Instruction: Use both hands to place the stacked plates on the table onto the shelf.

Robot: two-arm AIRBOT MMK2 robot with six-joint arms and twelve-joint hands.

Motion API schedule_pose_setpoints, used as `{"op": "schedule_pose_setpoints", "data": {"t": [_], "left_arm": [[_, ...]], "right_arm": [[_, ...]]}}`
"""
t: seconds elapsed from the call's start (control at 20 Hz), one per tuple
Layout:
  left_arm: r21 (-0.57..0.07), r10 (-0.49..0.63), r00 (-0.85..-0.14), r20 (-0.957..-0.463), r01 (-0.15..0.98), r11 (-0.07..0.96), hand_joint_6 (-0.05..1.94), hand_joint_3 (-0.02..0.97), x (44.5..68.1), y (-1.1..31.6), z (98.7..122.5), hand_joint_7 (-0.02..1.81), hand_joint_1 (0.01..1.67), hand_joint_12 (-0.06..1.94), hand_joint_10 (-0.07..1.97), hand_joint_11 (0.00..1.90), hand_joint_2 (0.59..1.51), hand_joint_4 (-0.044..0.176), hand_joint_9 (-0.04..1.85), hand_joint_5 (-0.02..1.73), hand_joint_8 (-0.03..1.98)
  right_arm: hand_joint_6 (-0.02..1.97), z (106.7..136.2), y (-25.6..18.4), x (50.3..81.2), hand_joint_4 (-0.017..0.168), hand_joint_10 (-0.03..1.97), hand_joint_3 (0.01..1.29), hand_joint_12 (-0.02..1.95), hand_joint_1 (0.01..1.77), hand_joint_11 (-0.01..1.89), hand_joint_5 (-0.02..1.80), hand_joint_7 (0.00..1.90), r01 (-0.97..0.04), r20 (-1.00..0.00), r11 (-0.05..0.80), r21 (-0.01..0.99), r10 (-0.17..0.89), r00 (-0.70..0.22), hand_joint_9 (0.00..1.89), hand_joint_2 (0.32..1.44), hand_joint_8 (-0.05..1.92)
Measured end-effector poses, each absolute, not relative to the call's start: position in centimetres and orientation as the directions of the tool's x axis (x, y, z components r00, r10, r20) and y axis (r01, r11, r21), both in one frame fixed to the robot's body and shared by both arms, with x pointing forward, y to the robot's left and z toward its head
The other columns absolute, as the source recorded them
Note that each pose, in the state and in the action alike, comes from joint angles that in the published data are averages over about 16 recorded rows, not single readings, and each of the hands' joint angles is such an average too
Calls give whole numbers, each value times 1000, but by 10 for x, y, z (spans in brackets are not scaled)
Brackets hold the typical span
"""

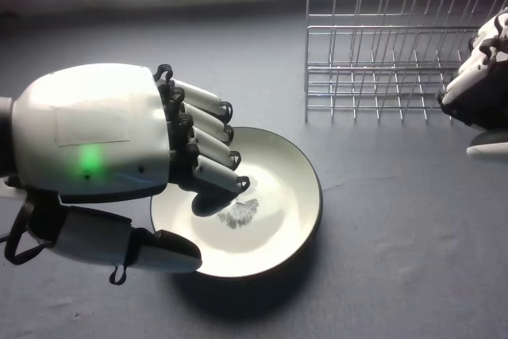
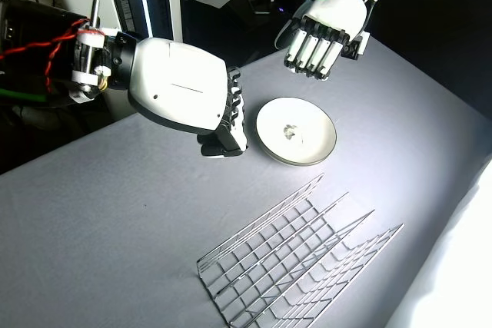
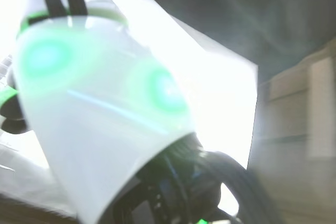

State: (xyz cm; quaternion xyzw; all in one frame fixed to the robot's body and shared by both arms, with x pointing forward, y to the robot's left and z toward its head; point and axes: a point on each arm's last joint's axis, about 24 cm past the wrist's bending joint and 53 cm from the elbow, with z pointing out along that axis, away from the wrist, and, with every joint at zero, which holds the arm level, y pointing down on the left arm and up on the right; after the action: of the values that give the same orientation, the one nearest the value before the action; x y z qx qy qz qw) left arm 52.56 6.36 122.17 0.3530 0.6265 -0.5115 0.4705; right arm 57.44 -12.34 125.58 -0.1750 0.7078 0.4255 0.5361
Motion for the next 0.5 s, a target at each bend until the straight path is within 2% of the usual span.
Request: {"op": "schedule_pose_setpoints", "data": {"t": [0.2,0.4,0.5], "left_arm": [[-310,-36,-310,-950,924,222,353,60,524,63,1222,190,73,588,530,137,1108,2,168,175,468],[-307,-27,-308,-951,928,210,259,55,523,62,1223,150,61,432,394,106,1098,3,131,134,346],[-309,-23,-311,-950,930,197,131,58,522,62,1224,82,41,248,222,55,1073,4,70,66,190]], "right_arm": [[672,1254,-125,574,3,648,26,1205,281,222,485,536,-703,-909,579,412,204,-365,505,1276,640],[504,1253,-125,573,4,489,23,1167,273,168,461,512,-706,-911,580,406,195,-364,479,1273,479],[317,1252,-125,572,5,308,23,1086,259,90,416,463,-707,-913,582,402,189,-363,427,1256,295]]}}
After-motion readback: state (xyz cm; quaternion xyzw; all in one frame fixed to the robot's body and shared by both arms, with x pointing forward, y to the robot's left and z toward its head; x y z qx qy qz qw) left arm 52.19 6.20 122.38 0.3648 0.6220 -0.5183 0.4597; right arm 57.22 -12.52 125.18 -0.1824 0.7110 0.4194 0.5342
